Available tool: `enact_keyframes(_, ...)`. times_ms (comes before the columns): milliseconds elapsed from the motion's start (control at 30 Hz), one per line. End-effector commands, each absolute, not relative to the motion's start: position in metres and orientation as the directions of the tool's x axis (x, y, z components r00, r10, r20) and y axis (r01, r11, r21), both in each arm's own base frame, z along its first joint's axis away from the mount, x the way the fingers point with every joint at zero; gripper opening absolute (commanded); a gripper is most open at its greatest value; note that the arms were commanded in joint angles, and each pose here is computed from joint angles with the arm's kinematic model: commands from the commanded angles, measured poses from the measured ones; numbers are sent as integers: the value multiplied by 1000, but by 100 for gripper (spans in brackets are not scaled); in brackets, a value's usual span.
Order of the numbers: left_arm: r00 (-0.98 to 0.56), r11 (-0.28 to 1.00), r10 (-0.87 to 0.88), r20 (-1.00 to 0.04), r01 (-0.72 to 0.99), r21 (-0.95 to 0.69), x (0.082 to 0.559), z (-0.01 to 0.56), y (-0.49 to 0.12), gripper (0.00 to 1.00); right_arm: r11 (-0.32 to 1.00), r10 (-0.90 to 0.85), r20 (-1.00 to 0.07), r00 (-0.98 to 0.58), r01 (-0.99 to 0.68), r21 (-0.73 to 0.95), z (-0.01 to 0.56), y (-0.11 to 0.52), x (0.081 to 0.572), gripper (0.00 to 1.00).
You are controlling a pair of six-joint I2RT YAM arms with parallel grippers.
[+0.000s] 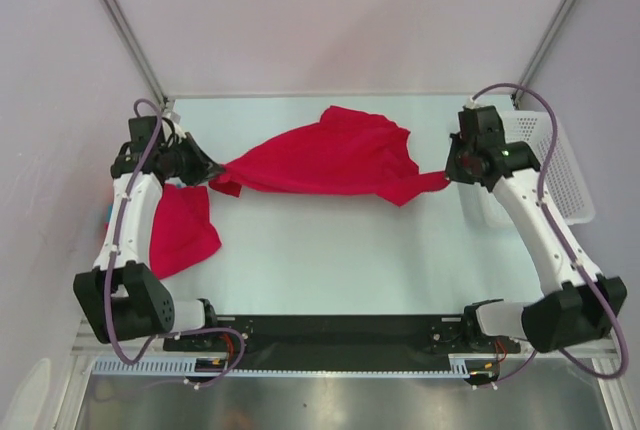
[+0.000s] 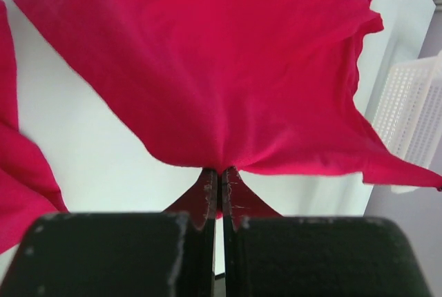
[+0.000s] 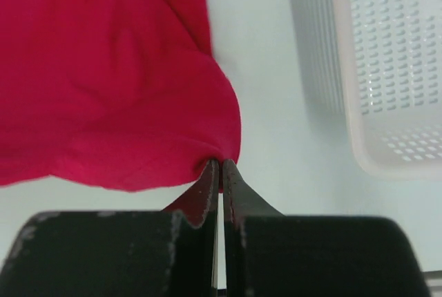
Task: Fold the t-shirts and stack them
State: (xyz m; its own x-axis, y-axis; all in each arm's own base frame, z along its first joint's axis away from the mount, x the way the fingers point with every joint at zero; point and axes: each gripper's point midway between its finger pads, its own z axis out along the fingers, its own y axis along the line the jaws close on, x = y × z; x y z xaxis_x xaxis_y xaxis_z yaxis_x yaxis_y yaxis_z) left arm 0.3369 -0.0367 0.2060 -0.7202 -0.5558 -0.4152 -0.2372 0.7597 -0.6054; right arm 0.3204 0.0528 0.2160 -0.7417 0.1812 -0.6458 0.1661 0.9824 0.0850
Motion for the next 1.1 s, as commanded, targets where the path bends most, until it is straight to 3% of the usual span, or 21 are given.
enact_keyframes(0, -677, 778, -504, -537, -85, -622, 328, 238, -45, 1, 970, 232, -766, -599, 198, 138, 275, 40, 300, 0)
enact_keyframes(533, -751, 754, -471, -462, -71, -653, 237, 197, -72, 17, 957, 278, -691, -667, 251, 143, 261, 31, 222, 0)
enact_keyframes(1067, -759, 739, -480, -440, -78, -669, 180, 181, -85, 22, 942, 314, -639, -702, 316, 115, 230, 11, 153, 0)
